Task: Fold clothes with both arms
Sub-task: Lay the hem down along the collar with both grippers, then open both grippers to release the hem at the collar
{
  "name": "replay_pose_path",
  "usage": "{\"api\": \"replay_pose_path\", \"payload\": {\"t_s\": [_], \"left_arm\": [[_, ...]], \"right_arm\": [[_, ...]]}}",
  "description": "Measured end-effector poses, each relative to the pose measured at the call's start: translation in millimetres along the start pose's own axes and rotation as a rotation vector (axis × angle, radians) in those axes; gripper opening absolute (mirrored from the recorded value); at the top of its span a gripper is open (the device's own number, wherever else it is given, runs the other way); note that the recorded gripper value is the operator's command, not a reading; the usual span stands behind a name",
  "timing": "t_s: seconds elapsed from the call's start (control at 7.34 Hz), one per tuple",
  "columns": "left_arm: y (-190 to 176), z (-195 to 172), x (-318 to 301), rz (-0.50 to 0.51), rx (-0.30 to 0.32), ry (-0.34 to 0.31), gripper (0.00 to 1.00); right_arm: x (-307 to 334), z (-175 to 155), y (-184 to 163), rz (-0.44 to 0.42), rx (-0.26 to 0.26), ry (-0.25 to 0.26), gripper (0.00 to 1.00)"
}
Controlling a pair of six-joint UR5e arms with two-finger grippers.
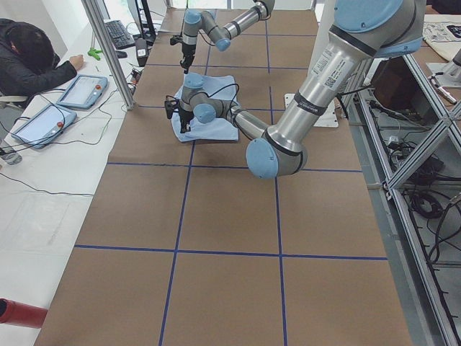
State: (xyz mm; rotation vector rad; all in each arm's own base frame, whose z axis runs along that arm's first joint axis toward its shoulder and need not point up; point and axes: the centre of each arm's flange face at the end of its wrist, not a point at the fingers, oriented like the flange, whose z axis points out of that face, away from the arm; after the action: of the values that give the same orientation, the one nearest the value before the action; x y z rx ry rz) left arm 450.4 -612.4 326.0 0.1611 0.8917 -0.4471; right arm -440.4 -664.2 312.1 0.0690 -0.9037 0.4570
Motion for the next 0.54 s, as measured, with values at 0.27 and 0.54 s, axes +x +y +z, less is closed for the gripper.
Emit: {"api": "replay_pose_path", "payload": {"t_s": [0.27,0.54], "left_arm": [[-6.8,4.3,-3.1,-0.006,0.008,0.004,0.00],[-9.4,7.9,-5.2,-0.009,0.009,-0.002,0.00]], "right_arm": [[-1.6,4.3,-4.1,0.004,0.008,0.011,0.00],[-0.2,1.5,-11.3,0.010,0.018,0.012,0.00]]}}
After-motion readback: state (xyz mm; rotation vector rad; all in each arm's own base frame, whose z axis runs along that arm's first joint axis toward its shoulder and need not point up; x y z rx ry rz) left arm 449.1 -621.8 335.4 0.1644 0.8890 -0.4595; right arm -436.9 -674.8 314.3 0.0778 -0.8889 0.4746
